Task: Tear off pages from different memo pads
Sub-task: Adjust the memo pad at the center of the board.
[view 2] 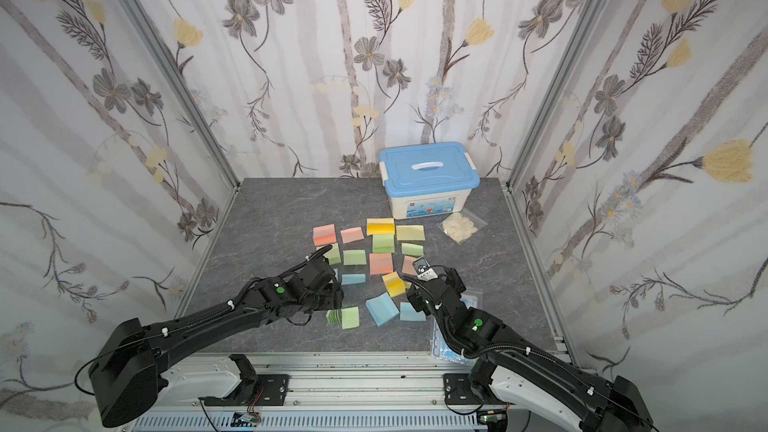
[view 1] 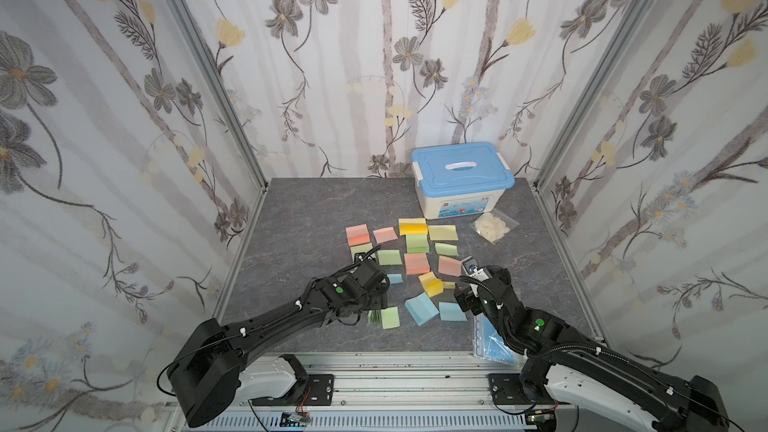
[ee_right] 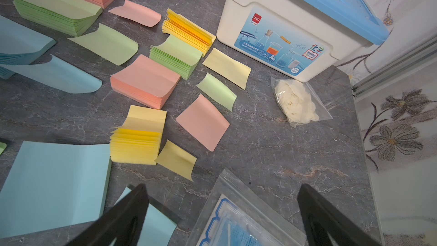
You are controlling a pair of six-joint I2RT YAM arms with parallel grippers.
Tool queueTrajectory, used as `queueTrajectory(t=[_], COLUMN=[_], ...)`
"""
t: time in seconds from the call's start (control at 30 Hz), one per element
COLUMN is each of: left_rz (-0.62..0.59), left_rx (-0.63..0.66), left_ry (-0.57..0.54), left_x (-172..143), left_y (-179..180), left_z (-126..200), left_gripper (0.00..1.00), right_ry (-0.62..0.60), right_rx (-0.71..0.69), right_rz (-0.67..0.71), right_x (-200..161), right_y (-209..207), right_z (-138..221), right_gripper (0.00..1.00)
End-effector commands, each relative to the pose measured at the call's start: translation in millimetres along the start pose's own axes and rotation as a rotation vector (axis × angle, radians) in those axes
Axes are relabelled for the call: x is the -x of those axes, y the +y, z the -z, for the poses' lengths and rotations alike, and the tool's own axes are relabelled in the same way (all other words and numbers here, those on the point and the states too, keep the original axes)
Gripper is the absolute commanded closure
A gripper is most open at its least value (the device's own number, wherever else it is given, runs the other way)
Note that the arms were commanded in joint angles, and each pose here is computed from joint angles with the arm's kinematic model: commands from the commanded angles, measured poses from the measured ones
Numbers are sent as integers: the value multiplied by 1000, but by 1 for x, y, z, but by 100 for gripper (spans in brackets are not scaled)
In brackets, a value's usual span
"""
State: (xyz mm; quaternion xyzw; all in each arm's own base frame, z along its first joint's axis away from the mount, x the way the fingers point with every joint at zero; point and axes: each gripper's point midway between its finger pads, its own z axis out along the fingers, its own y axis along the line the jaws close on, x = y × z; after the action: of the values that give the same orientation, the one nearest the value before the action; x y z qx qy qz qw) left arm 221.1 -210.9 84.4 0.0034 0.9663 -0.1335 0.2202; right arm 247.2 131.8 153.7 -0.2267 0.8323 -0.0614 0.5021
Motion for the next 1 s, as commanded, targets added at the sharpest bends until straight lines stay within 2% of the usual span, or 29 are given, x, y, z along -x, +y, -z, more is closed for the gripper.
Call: queueTrajectory(t=[0.0,0.13,0.3,0.37,0.43,0.5,0.57,0.7,0.83,0.97], left_rz=[-43,-54,-62,-67,-73,-72,-58,-3,155,273], left_rx=[31,35,31,30,46,58,44,-37,-210,-316], left_ry=[-5,22,50,60,73,75,72,80,146,183], left_x=[3,-4,-8,-10,-11,-13,-14,-19,-37,-46], left_y=[1,2,-1,-2,-1,2,1,3,17,29], left_z=[-7,-15,-25,-29,-36,-40,-39,-23,-17,-21], left_gripper=[34,50,55,60,70,88,100,100,100,100], right_ry=[-26,-21,-20,-19,-20,-21,-24,-25,-25,-24], right_rx=[13,26,39,39,39,38,35,34,44,48], right_rz=[-19,-10,-8,-7,-7,-9,-10,-12,-15,-18], right_x=[7,6,6,5,4,4,4,3,3,3], right_y=[3,7,9,9,9,8,7,6,7,8], right_z=[-2,-4,-5,-5,-5,-4,-4,-3,-4,-4], right_gripper=[0,0,0,0,0,0,0,0,0,0])
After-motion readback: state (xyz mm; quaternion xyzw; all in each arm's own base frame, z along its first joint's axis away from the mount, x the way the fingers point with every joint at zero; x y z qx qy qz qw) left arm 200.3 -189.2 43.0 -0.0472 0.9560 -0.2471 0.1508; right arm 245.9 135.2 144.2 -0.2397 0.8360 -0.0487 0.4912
